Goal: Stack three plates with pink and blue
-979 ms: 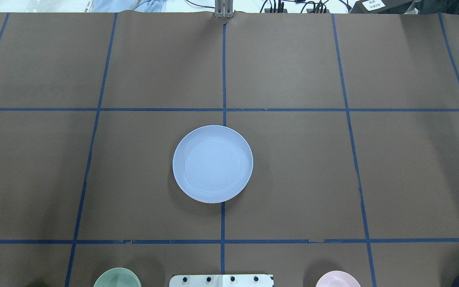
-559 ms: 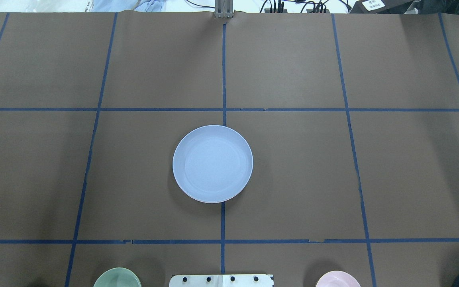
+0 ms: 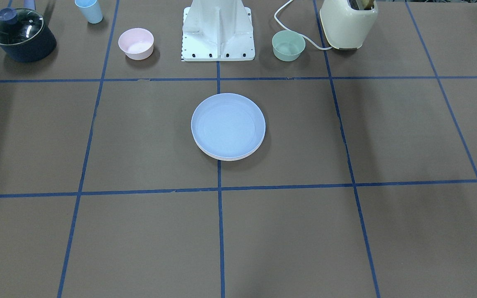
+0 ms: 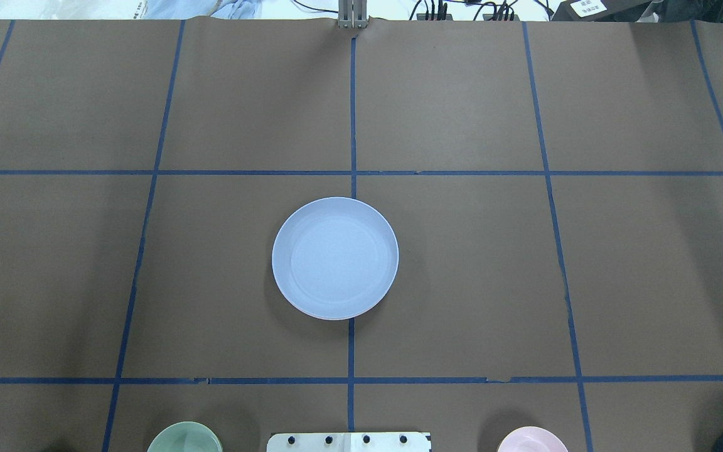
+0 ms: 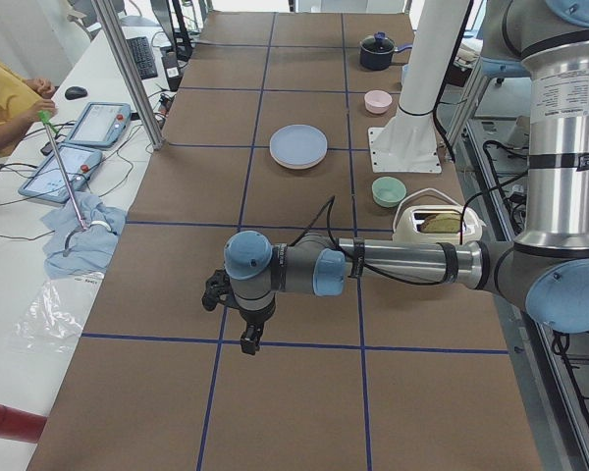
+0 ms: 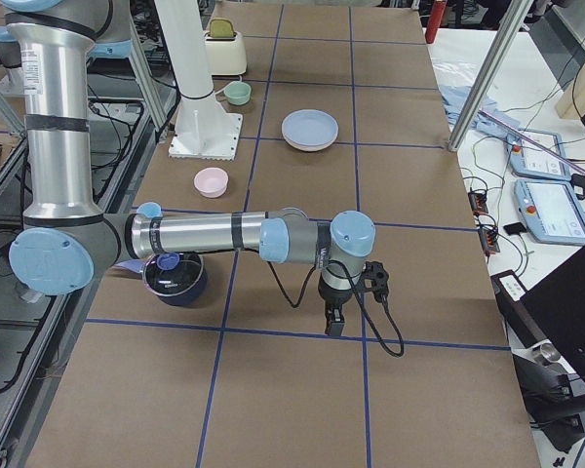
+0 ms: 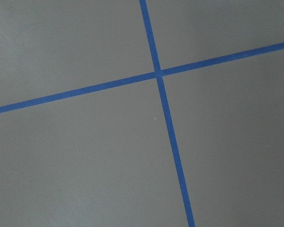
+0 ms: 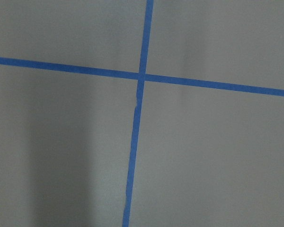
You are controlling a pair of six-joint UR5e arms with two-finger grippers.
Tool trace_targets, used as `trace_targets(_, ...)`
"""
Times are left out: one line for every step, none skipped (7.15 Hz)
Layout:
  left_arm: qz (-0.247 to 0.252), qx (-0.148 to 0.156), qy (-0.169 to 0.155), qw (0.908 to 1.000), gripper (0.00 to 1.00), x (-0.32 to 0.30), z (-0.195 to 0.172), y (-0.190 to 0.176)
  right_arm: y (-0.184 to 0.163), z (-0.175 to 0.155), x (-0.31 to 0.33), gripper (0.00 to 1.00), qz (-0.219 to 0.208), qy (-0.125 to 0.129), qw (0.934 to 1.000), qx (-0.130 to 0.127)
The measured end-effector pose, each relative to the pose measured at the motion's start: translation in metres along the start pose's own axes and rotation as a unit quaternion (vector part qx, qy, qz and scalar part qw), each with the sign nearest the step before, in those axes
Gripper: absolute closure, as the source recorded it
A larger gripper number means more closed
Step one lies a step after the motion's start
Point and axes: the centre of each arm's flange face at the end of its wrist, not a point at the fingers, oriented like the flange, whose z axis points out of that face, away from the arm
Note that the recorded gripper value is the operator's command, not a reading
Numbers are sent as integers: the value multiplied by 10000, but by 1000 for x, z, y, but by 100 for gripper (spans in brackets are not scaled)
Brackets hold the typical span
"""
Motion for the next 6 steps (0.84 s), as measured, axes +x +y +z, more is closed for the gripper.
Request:
trace_targets(2,2,0,10000,0,0,0,0,0,1,0,0,-1,0,10000,-5)
trace_targets(3,3,-1,10000,0,0,0,0,0,1,0,0,-4,2,10000,-6)
trace_targets(6,6,-1,10000,0,0,-1,-1,-1,1,-1,0,-10,1,10000,-6)
trace_targets(9,9,-2,10000,0,1,-1,-1,-1,1,-2,0,-15,-9,10000,-8)
trace_targets(10,10,-2,10000,0,1,-1,-1,-1,1,-3,0,-22,-31,10000,-9)
trace_targets(10,11,-2,10000,0,1,-1,-1,-1,1,-4,0,-32,-50,10000,-10)
